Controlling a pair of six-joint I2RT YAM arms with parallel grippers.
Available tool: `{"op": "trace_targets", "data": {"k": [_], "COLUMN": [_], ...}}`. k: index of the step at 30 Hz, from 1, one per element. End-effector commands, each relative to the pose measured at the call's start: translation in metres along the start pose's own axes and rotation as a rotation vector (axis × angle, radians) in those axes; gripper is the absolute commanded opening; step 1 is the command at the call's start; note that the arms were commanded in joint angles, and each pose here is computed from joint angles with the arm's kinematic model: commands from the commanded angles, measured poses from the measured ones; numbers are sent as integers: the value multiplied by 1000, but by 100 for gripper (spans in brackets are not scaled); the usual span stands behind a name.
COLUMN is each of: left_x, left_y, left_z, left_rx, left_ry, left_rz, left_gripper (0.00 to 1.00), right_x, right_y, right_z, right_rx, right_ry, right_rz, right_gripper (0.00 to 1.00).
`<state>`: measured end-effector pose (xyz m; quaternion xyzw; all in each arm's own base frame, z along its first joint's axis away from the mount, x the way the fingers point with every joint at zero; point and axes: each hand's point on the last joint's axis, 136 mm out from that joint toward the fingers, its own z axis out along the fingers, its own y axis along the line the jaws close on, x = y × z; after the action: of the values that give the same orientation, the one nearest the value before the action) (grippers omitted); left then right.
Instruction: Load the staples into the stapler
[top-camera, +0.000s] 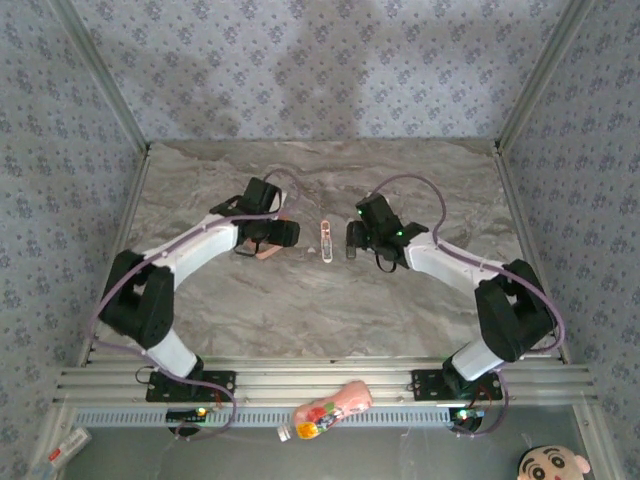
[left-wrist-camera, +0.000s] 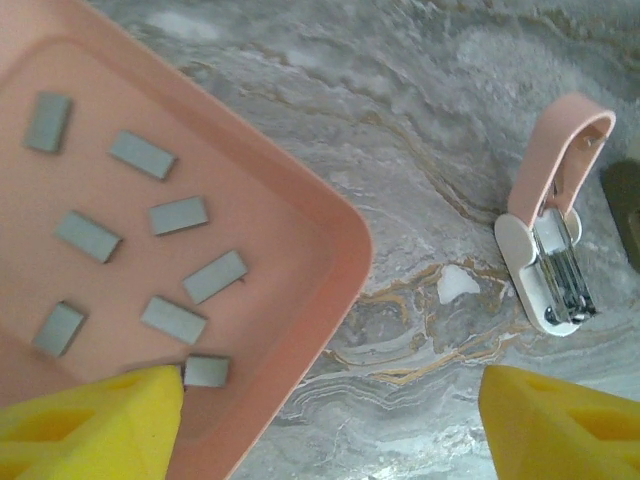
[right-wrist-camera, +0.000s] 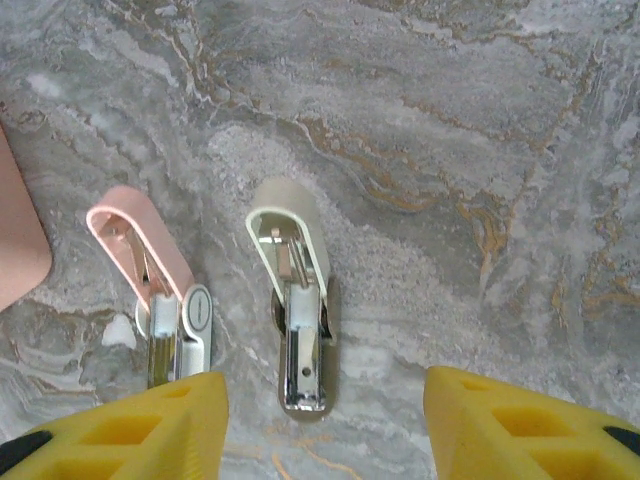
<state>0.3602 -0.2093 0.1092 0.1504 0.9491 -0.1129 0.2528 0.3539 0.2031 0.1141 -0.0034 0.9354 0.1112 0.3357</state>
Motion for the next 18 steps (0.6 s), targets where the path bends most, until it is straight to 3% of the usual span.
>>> {"op": "trace_targets", "data": {"k": [1, 11, 18], "left_x": [16, 10, 25], "left_y": [-10, -15, -35], "left_z": [8, 48, 49], "left_rx": [59, 79, 150], "left_ry": [142, 245, 327], "left_rz": [106, 224, 317], "left_gripper": [76, 73, 68], "right_x": [8, 19, 22], "right_y": [-1, -19, -23], "right_z": [-7, -19, -26], "right_rx": [-21, 23, 15], "right_ry": [6, -7, -28], "right_rz": [-37, -54, -45], "right_gripper": [55, 54, 53]}}
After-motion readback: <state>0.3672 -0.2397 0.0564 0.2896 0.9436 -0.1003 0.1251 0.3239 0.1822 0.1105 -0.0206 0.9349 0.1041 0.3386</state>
